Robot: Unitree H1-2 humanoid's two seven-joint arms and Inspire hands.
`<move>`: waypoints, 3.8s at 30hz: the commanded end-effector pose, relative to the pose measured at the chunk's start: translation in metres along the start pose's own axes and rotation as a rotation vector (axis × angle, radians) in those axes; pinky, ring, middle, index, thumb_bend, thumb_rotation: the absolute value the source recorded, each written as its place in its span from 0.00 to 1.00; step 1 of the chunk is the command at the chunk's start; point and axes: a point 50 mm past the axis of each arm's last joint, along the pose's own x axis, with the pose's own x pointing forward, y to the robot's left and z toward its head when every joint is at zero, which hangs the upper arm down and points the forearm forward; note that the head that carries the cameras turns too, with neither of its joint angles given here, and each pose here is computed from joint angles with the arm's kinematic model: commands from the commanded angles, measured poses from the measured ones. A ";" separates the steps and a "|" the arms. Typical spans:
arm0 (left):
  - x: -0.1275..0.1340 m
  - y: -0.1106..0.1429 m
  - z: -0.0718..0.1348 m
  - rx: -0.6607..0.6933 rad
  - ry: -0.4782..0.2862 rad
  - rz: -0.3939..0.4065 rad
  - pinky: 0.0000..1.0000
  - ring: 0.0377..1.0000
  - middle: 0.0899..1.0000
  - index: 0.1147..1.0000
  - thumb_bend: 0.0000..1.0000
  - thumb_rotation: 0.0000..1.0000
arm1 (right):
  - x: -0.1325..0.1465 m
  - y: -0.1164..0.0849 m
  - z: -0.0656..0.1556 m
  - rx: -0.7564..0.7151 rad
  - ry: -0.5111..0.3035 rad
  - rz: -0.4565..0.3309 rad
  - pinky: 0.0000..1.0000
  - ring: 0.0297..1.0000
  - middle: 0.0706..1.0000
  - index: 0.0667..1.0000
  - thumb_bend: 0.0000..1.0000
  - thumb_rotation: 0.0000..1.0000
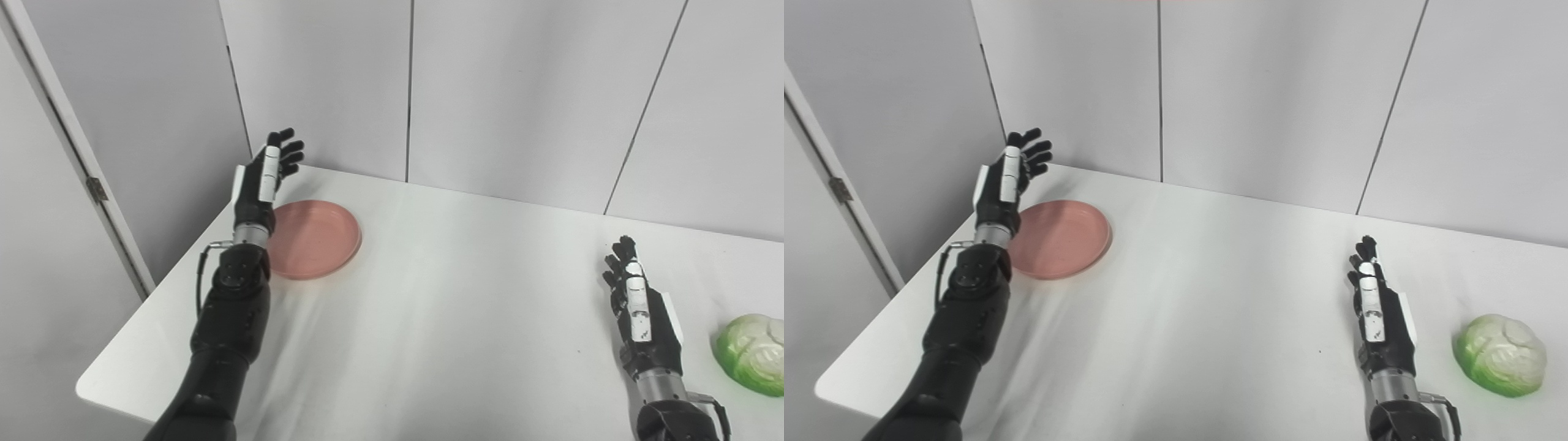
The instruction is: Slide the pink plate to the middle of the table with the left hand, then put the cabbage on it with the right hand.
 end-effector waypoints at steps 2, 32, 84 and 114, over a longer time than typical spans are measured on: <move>0.024 0.014 0.028 0.036 -0.093 0.051 0.76 0.75 0.73 0.72 0.85 1.00 | -0.003 -0.004 -0.002 -0.013 -0.040 -0.017 1.00 1.00 1.00 1.00 0.69 1.00; 0.004 0.005 -0.061 0.024 0.138 -0.023 0.85 0.81 0.77 0.75 0.82 1.00 | -0.006 -0.007 -0.001 -0.017 -0.038 -0.019 1.00 1.00 1.00 1.00 0.69 1.00; -0.110 -0.209 -0.074 -0.208 0.259 -0.550 0.92 0.81 0.78 0.76 0.83 1.00 | 0.002 0.030 0.028 -0.032 -0.076 -0.039 1.00 0.99 0.99 1.00 0.72 1.00; -0.102 -0.186 -0.082 -0.283 0.268 -0.549 0.93 0.85 0.82 0.81 0.83 1.00 | -0.028 -0.114 0.151 -1.238 0.054 -0.220 0.91 0.95 0.96 0.97 0.89 0.54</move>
